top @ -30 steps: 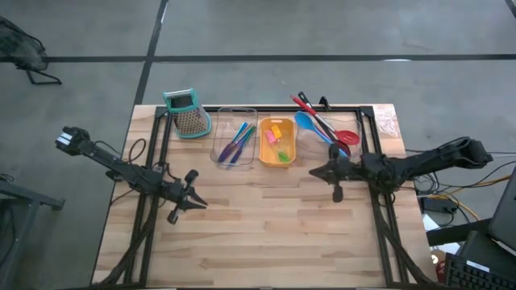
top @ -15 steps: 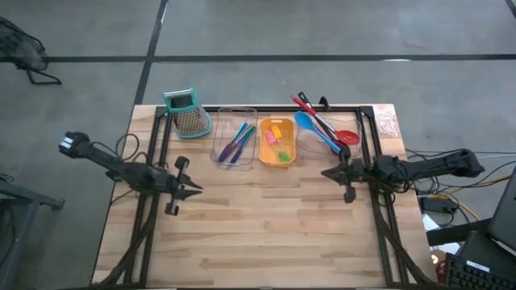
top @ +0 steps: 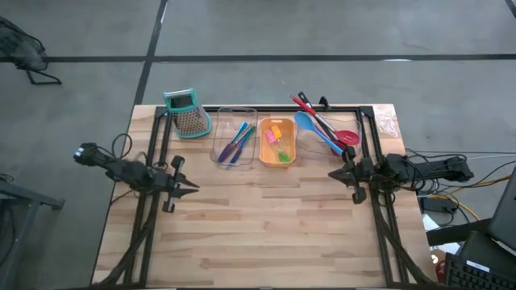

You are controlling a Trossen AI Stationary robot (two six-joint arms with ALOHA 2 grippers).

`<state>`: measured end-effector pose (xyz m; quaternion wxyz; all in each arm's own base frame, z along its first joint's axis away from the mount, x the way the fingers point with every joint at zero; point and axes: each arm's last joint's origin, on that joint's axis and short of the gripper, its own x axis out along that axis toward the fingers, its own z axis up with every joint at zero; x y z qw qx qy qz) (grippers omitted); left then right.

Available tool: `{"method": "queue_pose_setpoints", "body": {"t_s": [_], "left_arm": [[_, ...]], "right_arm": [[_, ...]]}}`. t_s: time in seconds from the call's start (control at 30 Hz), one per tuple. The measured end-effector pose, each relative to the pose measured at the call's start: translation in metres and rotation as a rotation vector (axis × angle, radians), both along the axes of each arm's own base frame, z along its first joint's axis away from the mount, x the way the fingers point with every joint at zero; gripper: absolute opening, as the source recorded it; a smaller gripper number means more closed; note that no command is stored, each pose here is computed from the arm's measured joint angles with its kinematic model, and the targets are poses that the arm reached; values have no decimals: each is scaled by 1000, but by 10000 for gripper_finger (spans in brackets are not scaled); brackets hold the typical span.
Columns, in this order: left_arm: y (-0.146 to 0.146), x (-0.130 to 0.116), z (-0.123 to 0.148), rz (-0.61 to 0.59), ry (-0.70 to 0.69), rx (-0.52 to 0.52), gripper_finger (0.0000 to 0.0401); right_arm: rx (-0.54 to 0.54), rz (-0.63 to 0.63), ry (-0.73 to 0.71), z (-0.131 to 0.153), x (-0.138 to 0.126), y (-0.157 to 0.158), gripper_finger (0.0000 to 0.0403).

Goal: Pick & Place Kitchen Items
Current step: Return to Home Position

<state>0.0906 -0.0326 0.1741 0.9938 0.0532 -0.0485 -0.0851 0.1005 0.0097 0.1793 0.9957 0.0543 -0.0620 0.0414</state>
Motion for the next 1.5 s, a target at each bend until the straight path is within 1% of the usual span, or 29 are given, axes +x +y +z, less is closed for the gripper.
{"method": "queue_pose_setpoints", "body": {"t_s": [0.07, 0.13, 0.27, 0.37, 1.5], "left_arm": [[0, 0, -2, 15, 23, 16, 51], [1, 1, -4, 18, 38, -8, 51], [1, 0, -3, 4, 45, -92, 51], [1, 0, -3, 5, 45, -94, 51], [1, 0, -2, 6, 49, -95, 51]], "right_arm": [[8, 1, -1, 0, 0, 0, 8], [-1, 0, 11, -1, 0, 0, 8], [-96, -11, 25, -3, 1, 0, 8], [-152, -16, 24, -3, 1, 0, 8], [-156, -16, 31, -4, 1, 0, 9]]}}
